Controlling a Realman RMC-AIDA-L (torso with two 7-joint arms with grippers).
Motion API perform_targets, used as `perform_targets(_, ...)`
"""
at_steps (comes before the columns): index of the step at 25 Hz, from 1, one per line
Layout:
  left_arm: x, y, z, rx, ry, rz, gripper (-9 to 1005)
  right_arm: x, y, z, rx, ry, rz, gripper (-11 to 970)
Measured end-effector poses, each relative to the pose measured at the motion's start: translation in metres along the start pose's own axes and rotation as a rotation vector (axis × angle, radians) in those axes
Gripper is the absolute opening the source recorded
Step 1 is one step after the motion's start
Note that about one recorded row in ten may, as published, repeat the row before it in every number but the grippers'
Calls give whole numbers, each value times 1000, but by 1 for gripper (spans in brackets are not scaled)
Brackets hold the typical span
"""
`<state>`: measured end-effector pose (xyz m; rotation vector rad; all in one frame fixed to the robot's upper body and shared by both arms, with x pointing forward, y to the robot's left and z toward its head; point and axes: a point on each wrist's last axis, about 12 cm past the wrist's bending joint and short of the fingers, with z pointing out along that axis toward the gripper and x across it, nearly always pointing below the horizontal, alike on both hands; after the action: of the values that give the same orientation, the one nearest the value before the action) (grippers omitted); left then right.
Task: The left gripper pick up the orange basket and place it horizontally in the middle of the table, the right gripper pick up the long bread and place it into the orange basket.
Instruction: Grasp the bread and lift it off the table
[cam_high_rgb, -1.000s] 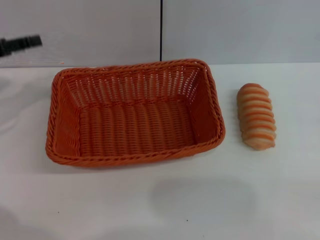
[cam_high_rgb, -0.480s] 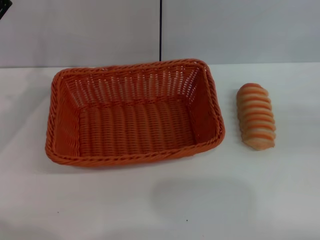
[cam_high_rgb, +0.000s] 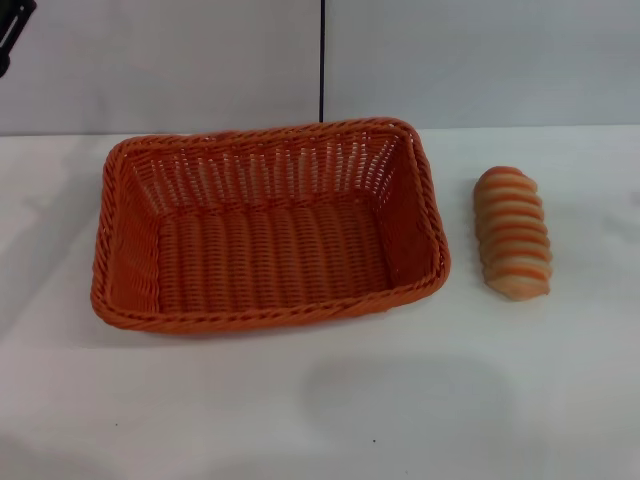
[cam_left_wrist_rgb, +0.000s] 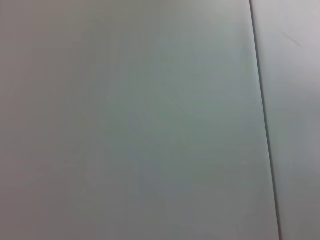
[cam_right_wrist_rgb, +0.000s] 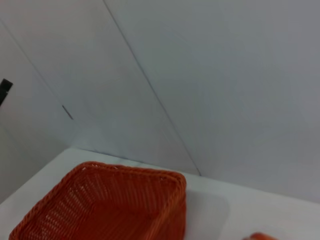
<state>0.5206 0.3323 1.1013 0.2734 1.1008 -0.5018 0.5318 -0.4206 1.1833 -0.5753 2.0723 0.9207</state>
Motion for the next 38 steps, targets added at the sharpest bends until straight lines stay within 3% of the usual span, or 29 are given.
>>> perform_targets(5,6,-5,-4,-14,13,-18,678,-4,2,9,31,-91,-25,816)
perform_targets(7,8,-6,-6,-18,16,-18,678,-3,4,8,59,-200,-42,816)
perform_targets(12,10,-9,-11,-29,20,-28,678,-2,3,2,98,-294,-42,817)
perform_targets(21,15,-16,-20,-31,26,-37,674,-3,0,-3,129,-328,-14,817)
perform_targets(28,15,-19,-25,-19,35,-41,675,-12,6,-1,105,-256,-18,818)
perform_targets(38,17,-24,-24,21,49,-49,674,-12,10,33,82,44,-10,818)
